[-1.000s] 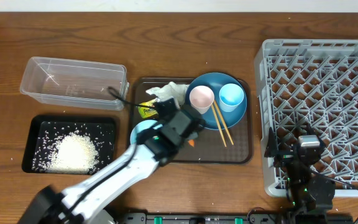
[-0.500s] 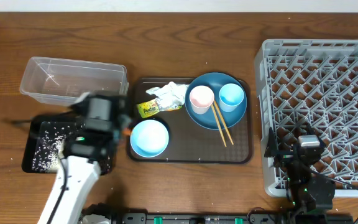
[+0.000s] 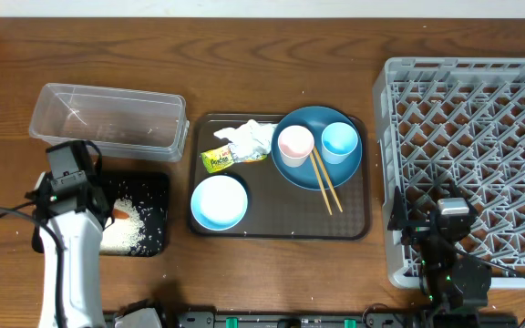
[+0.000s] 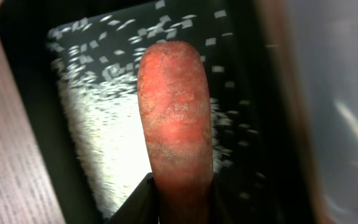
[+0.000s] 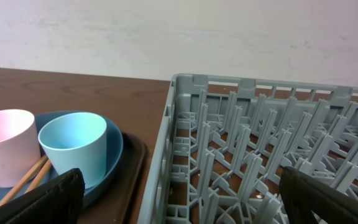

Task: Sort waste into correct bins and load items into the dishwasher rack
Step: 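Carry the carrot with the left gripper and drop it on the black tray, then release the carrot from the left gripper onto the black tray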

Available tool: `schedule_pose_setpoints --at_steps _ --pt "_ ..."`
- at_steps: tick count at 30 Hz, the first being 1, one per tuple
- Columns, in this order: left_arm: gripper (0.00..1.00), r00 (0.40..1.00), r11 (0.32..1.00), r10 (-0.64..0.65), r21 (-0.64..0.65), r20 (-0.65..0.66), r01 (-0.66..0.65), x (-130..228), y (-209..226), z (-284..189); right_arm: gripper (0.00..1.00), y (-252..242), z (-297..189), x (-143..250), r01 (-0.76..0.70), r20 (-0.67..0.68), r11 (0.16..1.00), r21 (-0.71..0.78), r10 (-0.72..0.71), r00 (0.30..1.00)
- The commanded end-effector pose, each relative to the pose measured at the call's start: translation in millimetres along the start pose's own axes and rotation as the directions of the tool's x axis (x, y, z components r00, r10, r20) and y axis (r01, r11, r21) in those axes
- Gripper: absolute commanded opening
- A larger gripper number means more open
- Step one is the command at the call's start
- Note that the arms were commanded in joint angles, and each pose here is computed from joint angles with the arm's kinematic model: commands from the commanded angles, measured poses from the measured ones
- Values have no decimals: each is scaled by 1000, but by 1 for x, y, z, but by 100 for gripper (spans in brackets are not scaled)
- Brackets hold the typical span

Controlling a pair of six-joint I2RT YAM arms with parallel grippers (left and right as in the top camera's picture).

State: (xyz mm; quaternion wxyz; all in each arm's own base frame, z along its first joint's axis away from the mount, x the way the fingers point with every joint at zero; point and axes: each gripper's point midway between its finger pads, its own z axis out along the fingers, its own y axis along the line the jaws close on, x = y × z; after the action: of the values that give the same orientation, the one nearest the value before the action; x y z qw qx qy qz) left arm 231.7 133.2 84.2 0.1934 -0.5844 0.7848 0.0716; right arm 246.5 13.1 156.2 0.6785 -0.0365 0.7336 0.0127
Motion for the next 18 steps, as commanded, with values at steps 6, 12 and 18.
schedule_pose_setpoints --at_steps 6,12,18 --pt "19 999 996 4 -83 -37 -7 0 10 31 99 0 0 2 4 -5 1000 -1 -4 1000" --pt "37 999 998 0 -64 -38 -3 -1 5 34 99 0 0 2 4 -5 1000 -1 -4 1000" --pt "61 999 999 32 -33 -12 -32 -8 -3 33 99 0 0 2 4 -5 1000 -1 -4 1000"
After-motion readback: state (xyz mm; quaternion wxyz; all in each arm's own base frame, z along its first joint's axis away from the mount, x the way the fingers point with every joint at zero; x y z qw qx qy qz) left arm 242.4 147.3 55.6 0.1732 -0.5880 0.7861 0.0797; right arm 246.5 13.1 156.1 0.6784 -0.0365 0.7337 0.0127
